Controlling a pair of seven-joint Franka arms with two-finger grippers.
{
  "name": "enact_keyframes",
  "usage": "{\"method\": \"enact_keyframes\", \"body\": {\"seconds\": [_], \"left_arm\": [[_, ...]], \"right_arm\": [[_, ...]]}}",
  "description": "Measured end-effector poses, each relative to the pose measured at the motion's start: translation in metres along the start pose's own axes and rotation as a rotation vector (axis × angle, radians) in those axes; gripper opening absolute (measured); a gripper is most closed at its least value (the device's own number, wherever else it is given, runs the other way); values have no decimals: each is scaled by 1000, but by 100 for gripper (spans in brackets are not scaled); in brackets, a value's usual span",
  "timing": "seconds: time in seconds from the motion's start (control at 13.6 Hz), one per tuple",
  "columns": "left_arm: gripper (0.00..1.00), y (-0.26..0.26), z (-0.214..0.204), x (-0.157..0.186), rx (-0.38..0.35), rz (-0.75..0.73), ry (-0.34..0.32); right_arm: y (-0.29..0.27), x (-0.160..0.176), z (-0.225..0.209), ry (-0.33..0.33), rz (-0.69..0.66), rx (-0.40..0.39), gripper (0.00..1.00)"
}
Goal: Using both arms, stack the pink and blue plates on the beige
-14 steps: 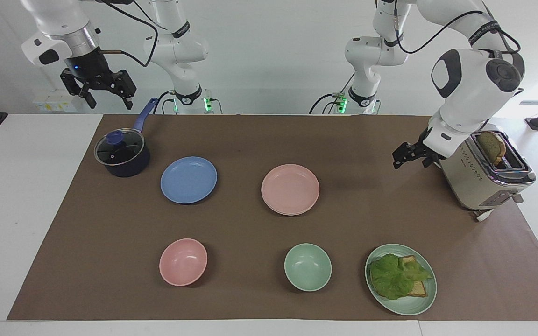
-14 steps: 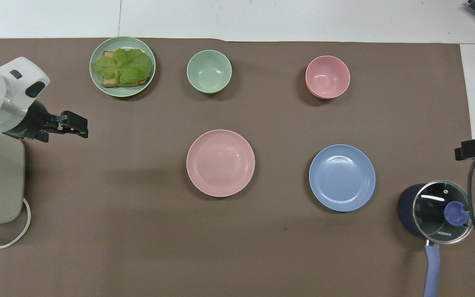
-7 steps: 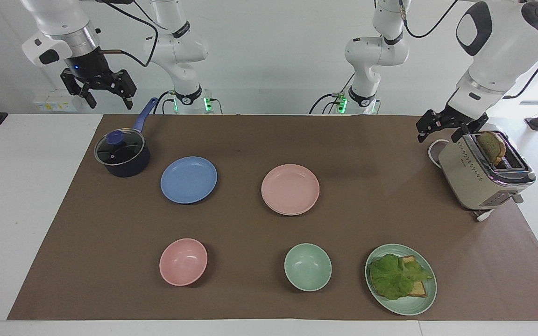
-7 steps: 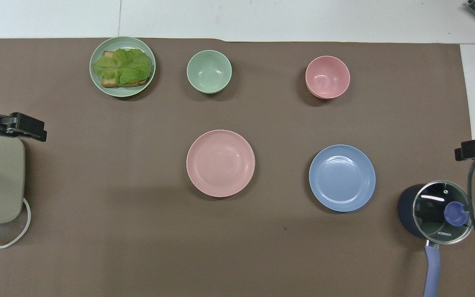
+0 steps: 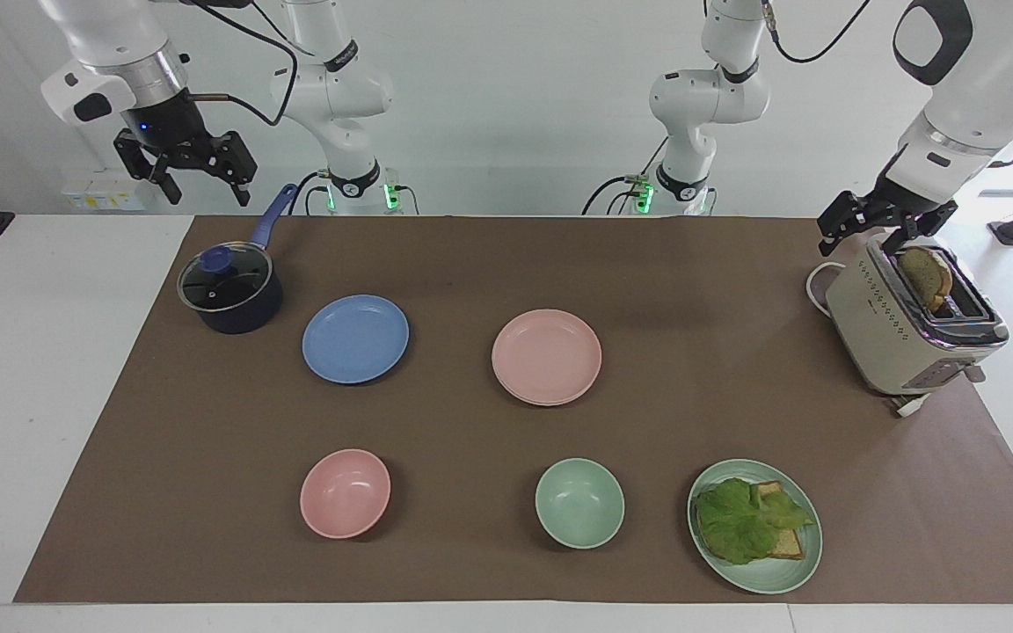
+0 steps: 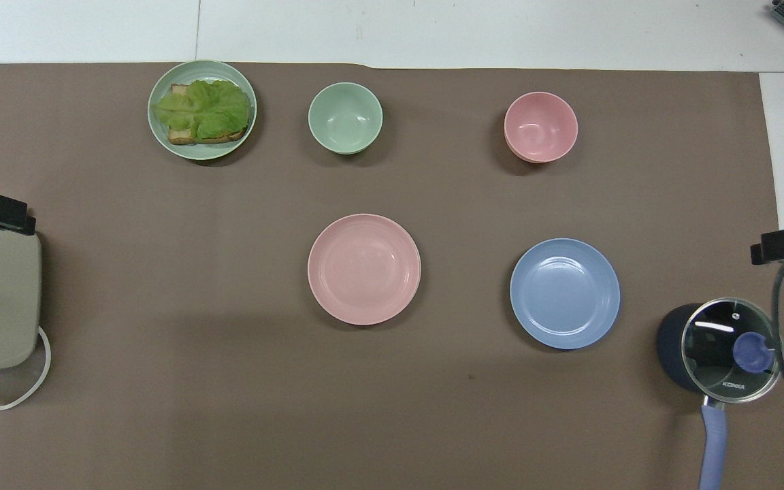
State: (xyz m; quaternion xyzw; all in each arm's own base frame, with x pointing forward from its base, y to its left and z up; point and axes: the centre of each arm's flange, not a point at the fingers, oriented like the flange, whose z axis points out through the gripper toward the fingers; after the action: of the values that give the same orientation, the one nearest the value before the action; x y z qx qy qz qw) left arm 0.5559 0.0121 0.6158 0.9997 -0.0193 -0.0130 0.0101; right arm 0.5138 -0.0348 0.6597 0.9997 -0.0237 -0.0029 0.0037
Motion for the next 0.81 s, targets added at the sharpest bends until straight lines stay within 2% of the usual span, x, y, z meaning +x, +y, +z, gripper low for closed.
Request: {"method": "enact_keyframes", "body": {"seconds": [0.81], "left_arm": [[100, 8, 0, 0, 0, 15, -1]], "right_arm": [[0, 0, 0, 0, 0, 0, 100]]}}
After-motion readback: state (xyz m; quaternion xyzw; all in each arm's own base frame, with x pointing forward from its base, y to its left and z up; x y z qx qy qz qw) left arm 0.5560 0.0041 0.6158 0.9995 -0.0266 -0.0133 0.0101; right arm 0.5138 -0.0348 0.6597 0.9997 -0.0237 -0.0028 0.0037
